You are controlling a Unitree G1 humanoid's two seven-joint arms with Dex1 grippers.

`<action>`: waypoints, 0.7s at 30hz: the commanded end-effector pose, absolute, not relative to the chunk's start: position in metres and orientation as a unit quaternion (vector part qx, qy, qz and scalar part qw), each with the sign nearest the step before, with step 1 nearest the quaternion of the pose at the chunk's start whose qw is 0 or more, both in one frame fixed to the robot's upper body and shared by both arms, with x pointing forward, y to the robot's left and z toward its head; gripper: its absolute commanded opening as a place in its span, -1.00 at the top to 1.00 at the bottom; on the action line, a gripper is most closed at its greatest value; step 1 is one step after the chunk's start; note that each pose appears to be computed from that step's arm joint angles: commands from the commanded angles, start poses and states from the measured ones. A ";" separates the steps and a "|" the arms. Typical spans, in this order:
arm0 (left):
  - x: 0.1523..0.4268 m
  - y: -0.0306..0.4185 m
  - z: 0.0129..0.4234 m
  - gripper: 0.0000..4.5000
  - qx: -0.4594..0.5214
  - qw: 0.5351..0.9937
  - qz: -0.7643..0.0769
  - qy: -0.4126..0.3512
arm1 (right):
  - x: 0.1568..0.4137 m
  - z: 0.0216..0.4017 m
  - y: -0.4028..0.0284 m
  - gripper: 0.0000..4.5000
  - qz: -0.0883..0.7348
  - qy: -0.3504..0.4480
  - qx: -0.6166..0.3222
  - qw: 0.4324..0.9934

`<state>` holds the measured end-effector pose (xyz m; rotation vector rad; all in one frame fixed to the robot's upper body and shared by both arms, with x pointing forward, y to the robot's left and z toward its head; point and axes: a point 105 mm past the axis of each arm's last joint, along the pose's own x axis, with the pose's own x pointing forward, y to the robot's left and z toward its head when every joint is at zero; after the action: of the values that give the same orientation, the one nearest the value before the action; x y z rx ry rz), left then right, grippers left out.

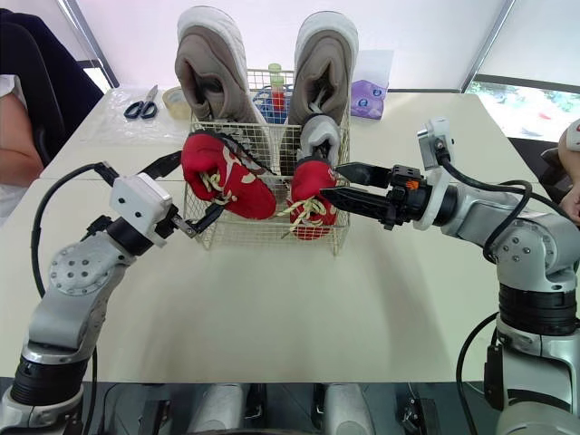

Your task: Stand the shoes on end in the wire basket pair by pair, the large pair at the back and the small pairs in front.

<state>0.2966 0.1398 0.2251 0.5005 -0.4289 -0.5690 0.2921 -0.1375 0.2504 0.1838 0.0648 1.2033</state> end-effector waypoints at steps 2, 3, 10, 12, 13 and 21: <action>0.291 0.136 0.238 -0.98 0.251 0.895 -0.277 -0.242 | 0.287 0.265 -0.140 -1.00 0.561 -0.007 0.072 0.825; 0.291 0.136 0.238 -0.98 0.250 0.895 -0.278 -0.243 | 0.287 0.265 -0.140 -1.00 0.560 -0.008 0.072 0.825; 0.284 0.132 0.240 -0.98 0.294 0.875 -0.292 -0.249 | 0.288 0.265 -0.138 -1.00 0.558 -0.008 0.071 0.827; 0.277 0.130 0.242 -0.98 0.306 0.865 -0.319 -0.238 | 0.288 0.265 -0.138 -1.00 0.557 -0.006 0.070 0.827; 0.274 0.132 0.241 -0.98 0.307 0.864 -0.329 -0.226 | 0.288 0.265 -0.138 -1.00 0.557 -0.006 0.069 0.827; 0.254 0.149 0.251 -0.98 0.291 0.875 -0.352 -0.164 | 0.288 0.260 -0.141 -1.00 0.557 -0.001 0.071 0.828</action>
<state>0.2643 0.1486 0.2372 0.6118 -0.3159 -0.7243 0.2921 -0.1395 0.2507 0.1724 0.0445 1.1733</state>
